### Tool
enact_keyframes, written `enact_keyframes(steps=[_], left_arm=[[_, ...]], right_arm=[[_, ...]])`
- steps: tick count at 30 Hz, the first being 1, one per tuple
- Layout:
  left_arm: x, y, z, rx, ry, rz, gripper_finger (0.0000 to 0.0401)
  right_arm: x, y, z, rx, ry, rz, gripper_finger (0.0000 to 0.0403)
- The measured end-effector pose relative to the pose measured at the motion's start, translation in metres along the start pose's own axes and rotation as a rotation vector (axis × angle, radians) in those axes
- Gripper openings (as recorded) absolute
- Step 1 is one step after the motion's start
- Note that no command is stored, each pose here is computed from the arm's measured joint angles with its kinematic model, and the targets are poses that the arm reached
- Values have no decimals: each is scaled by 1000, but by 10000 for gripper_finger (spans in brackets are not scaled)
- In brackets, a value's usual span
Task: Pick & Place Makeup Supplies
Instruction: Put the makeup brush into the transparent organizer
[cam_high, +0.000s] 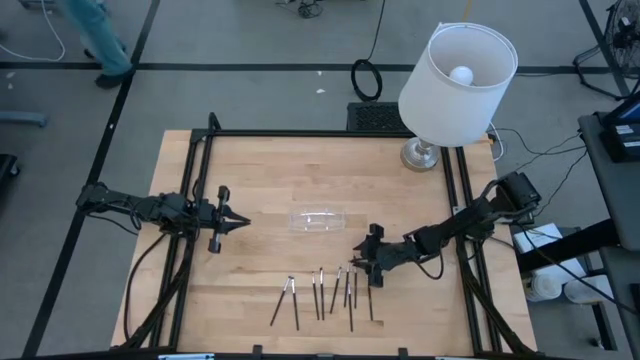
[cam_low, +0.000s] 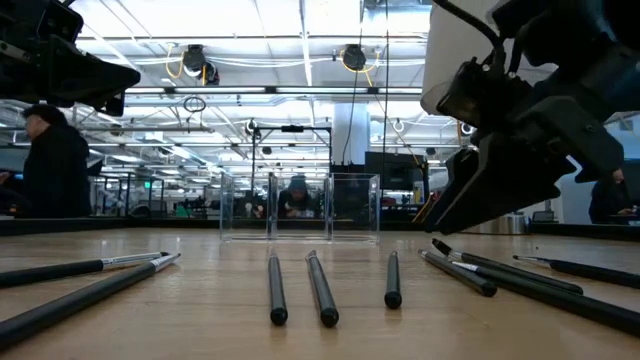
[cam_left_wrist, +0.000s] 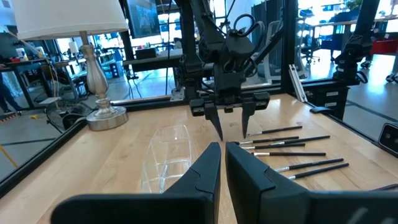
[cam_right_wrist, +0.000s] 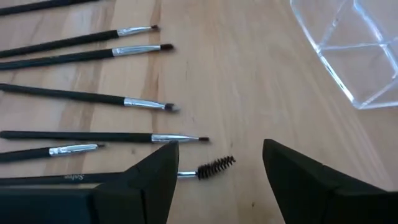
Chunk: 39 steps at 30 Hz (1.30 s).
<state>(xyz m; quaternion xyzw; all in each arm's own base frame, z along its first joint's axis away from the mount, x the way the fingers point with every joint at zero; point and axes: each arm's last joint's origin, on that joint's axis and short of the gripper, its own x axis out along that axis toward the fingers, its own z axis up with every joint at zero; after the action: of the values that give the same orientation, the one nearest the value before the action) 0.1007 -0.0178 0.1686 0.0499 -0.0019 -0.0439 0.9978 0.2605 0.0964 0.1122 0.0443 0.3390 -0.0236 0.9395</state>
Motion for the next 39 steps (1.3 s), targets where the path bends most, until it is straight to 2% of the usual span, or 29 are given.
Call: enact_keyframes(steps=[39], left_arm=[[0,0,0,0,0,0,31]], right_arm=[[0,1,-1,-3,22,44,222]])
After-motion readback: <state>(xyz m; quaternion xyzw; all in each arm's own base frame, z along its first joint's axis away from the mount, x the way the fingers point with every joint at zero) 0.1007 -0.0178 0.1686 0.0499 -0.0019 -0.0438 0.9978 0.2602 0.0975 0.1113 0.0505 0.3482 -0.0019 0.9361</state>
